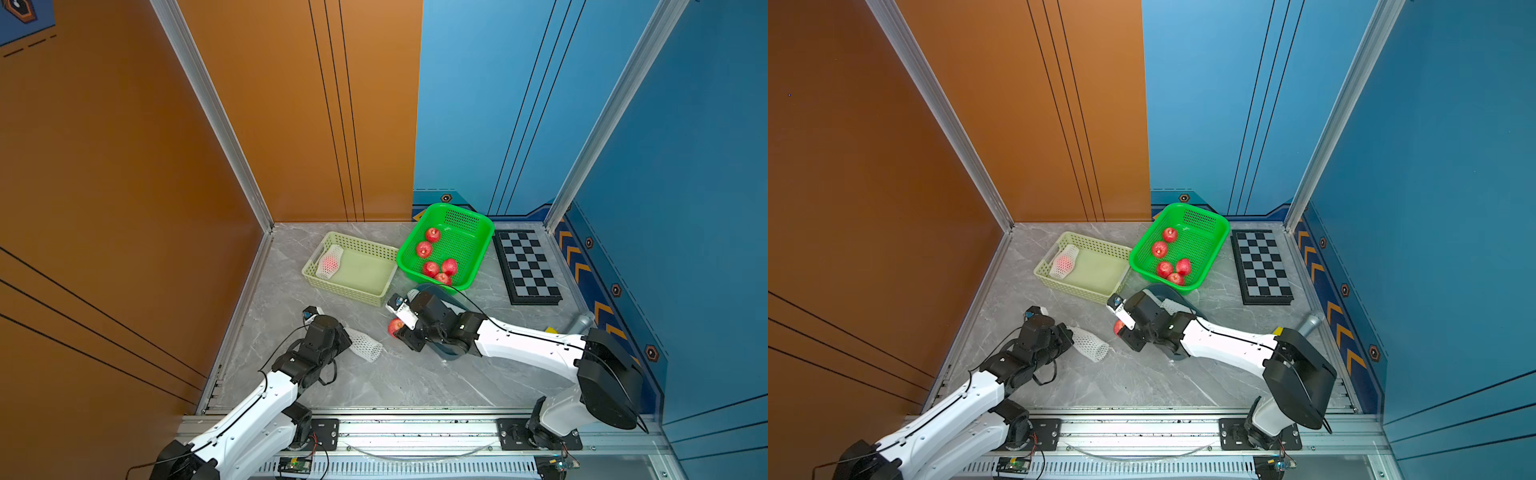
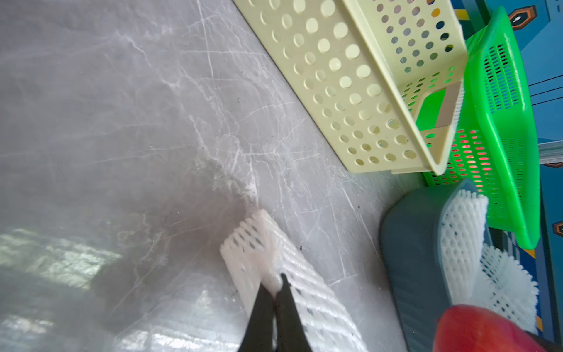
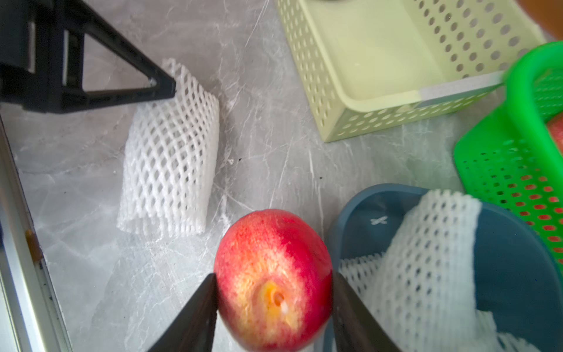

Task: Remove foam nets from apples
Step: Pick up the apple from the center of the board, then place the apple in the basket.

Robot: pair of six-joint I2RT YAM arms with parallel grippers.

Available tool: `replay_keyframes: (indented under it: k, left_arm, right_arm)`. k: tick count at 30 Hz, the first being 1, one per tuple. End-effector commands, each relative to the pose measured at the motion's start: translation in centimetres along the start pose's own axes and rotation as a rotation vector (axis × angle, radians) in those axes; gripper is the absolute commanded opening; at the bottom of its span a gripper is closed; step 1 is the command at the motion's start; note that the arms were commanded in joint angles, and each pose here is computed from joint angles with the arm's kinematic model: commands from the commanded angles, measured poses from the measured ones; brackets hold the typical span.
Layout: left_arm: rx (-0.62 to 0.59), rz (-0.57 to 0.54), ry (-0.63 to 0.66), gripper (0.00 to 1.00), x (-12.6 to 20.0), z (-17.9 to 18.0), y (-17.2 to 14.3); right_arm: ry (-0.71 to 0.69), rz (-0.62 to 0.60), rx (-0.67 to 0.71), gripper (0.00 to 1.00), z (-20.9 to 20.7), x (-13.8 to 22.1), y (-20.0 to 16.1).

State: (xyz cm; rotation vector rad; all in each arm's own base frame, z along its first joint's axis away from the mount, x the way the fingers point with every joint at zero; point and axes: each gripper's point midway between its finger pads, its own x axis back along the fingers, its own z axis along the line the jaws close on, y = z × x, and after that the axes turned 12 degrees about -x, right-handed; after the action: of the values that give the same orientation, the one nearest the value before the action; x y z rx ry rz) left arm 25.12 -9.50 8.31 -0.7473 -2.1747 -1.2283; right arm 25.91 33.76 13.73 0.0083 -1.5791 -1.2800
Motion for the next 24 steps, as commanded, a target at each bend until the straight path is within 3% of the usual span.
replay_keyframes:
  k: [1,10,17,24]
  left_arm:
    - [-0.067,-0.008,-0.047,0.00,0.4,-1.6,1.2]
    - [-0.192,-0.020,-0.094,0.00,1.0,-4.3,2.1]
    - [-0.293,-0.047,-0.130,0.00,2.3,-6.6,2.6]
    - [-0.331,-0.074,-0.153,0.00,3.1,-7.7,2.8]
  right_arm:
    - [-0.022,-0.049,-0.092,0.55,-3.0,1.8,2.3]
    - [-0.281,-0.130,-0.272,0.56,-16.1,4.1,6.4]
    - [-0.391,-0.095,-0.319,0.57,-22.9,0.9,7.7]
    - [-0.441,0.035,-0.281,0.58,-26.9,-4.5,7.7]
